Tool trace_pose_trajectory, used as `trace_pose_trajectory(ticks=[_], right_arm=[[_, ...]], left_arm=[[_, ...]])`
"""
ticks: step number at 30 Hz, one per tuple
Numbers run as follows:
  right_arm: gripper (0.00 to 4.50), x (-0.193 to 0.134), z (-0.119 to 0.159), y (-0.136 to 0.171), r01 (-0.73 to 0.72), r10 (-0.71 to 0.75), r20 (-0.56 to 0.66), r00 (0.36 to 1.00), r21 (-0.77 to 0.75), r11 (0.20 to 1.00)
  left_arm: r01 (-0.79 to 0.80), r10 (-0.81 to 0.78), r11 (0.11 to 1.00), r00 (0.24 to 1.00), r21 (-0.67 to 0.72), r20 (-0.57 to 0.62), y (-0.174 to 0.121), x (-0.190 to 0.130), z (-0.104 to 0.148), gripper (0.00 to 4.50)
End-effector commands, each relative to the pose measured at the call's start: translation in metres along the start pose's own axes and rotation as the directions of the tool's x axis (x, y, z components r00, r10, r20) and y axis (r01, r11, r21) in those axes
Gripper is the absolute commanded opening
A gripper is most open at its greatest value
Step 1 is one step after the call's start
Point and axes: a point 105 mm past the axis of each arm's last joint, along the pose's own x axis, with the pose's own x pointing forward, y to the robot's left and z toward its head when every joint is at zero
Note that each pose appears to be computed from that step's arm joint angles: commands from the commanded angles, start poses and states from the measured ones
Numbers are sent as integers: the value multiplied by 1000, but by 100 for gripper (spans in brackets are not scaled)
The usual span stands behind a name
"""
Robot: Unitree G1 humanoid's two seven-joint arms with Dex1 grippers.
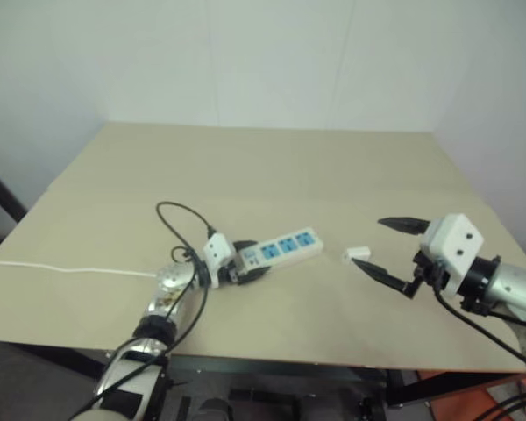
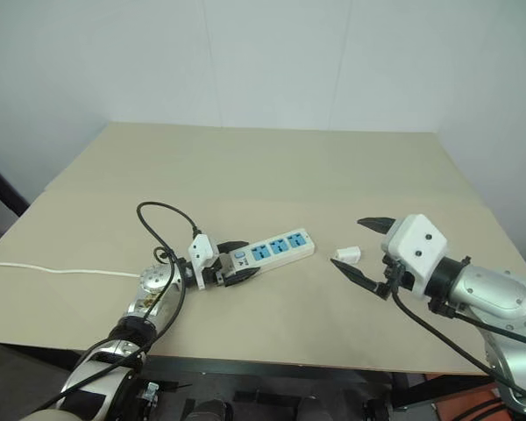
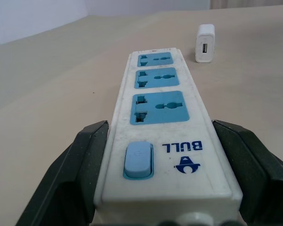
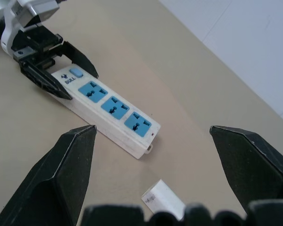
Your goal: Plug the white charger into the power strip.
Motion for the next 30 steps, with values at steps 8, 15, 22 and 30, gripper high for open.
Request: trace_pose_trajectory(ticks=[8, 15, 22, 30], right_arm=[[450, -4, 5, -13, -94, 92, -23, 995, -69, 993], [450, 14, -17, -28, -313, 292, -203, 935, -77, 947], [450, 54, -33, -41, -437, 388, -418, 822, -24, 899], [450, 71, -62, -39, -617, 477, -630, 613, -4, 787]], left_arm=[[229, -229, 973, 973, 11, 17, -22, -25, 10, 328], [404, -405, 914, 914, 30, 13, -51, -41, 13, 328], [469, -470, 883, 882, 32, 41, -68, -33, 12, 328], [442, -443, 896, 895, 24, 52, -71, -26, 7, 328]])
